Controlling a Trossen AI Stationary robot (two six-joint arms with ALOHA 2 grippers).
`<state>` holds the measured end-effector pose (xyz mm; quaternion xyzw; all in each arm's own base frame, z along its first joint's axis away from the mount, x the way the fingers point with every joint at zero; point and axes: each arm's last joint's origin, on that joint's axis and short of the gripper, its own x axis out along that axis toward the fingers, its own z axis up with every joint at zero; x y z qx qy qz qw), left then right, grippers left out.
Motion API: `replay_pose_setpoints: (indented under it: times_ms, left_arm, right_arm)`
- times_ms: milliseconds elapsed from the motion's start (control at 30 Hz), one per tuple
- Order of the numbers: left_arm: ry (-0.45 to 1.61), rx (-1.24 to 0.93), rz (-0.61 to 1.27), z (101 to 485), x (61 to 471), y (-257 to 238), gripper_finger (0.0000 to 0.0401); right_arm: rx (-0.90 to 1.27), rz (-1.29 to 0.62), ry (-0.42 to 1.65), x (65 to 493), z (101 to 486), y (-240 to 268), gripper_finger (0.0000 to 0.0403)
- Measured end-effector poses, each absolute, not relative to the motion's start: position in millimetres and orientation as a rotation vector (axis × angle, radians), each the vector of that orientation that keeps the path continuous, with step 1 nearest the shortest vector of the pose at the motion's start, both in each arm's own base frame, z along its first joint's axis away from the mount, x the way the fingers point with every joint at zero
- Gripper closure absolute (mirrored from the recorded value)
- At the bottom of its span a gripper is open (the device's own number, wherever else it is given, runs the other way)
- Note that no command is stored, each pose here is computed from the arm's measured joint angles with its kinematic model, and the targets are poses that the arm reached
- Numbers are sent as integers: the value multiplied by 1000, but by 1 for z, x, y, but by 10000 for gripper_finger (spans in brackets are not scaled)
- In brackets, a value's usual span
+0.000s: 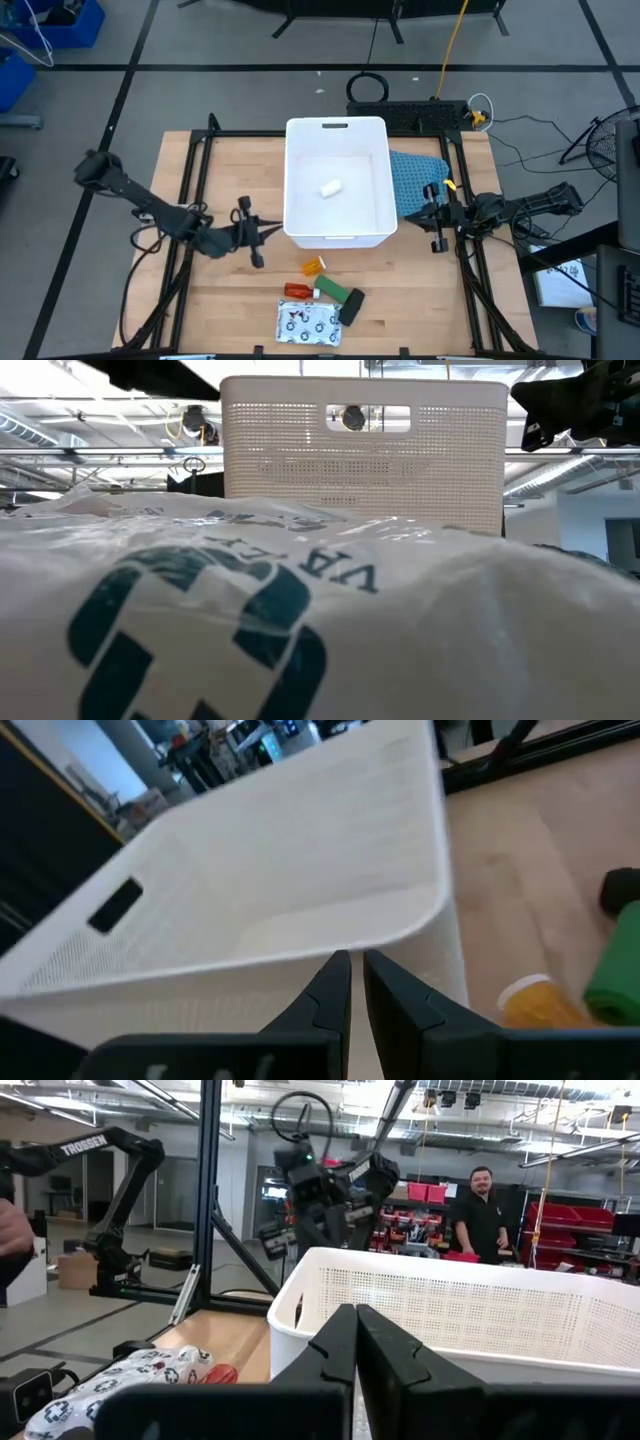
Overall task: Pick & place medical supplies in basket/bin
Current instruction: Adjust the white bin on the table
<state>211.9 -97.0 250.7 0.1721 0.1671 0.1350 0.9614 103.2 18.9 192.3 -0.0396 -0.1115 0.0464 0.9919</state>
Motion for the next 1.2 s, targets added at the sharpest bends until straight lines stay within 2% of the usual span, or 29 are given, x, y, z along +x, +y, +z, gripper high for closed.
replay_pose_setpoints:
  times_ms: [333,467,567,867,1000,1200]
  left_arm:
    - [290,377,311,266,203,-107,366]
    - [296,403,317,267,195,-110,366]
    - [299,435,336,268,186,-114,366]
    - [311,446,371,265,173,-118,366]
    - [328,435,478,245,168,-104,366]
    - [277,272,568,232,148,-72,366]
  right_arm:
    - [-68,83,-188,106,189,19,403]
    - [-54,-69,-149,109,187,15,403]
    - [-51,-107,-141,110,186,14,403]
    - [-47,-70,-173,109,191,15,403]
    - [-64,64,-242,108,203,19,403]
    - [-103,41,-136,111,228,23,403]
